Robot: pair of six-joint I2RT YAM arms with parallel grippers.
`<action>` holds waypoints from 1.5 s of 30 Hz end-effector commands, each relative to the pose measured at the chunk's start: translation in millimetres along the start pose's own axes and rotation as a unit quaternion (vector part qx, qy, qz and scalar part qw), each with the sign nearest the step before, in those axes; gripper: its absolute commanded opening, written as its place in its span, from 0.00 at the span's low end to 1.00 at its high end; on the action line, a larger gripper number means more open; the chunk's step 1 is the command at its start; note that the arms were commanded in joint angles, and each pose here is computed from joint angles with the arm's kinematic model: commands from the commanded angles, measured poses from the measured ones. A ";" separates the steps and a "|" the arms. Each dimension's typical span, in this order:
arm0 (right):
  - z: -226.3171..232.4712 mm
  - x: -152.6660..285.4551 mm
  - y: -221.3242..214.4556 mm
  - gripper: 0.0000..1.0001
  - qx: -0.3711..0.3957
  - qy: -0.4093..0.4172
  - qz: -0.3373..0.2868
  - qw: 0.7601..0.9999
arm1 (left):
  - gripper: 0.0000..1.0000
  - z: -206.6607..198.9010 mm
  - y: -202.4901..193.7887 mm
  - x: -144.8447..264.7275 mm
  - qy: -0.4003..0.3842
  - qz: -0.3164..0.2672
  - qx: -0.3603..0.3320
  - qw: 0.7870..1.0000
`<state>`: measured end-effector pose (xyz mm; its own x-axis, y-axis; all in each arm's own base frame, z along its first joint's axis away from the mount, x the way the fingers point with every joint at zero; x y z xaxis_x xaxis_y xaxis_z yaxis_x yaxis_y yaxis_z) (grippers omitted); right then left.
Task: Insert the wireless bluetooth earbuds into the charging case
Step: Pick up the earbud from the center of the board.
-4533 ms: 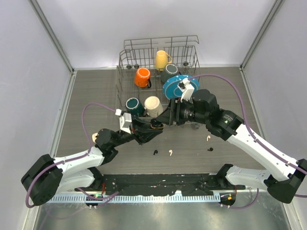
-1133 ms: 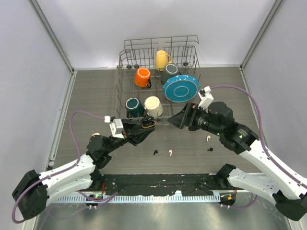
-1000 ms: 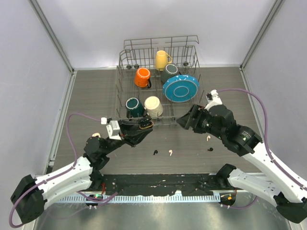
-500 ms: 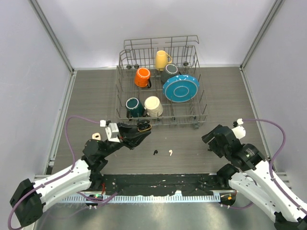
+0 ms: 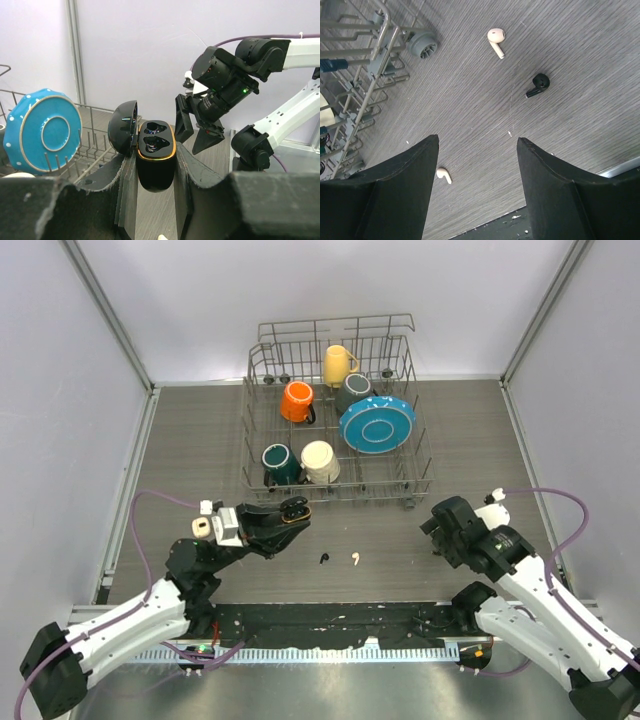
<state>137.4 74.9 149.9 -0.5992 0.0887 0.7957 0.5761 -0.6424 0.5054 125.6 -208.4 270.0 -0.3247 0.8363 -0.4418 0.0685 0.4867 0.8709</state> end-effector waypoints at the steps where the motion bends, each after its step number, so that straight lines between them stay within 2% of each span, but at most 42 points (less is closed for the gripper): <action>1: 4.7 7.1 17.6 0.69 -0.029 -0.004 -0.035 0.999 | 0.00 -2.4 7.5 -0.4 -0.009 -0.012 -0.022 1.000; 12: 1.3 -16.8 18.3 0.72 0.010 -0.045 0.000 0.999 | 0.00 1.0 0.5 -1.5 -0.007 -0.009 -0.021 1.000; 19: -16.7 -41.8 18.2 0.65 -0.011 -0.053 0.073 0.996 | 0.00 2.7 -0.7 -1.8 -0.005 -0.008 -0.023 1.000; 28: -30.2 -48.9 7.8 0.57 -0.036 -0.068 0.083 0.994 | 0.00 4.4 -2.3 0.1 0.001 -0.010 -0.024 1.000; 45: -42.0 -67.9 1.5 0.53 -0.041 -0.102 0.079 0.991 | 0.00 5.2 -3.3 1.6 0.005 -0.008 -0.023 1.000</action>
<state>148.5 39.0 85.1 -0.3572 0.1058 0.9280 0.6226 -0.7136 0.3210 129.8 -211.5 254.4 -0.3396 0.8501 -0.4025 0.0782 0.4520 0.8886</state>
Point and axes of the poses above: each gripper's point midway between its finger pads, its own x axis back along the fingers, its own z axis along the line the jaws close on, y = z × x, the point moved 5 cm from there along x, back along the fingers, and after that the axes turned 11 degrees about x, right-handed, at the moved point
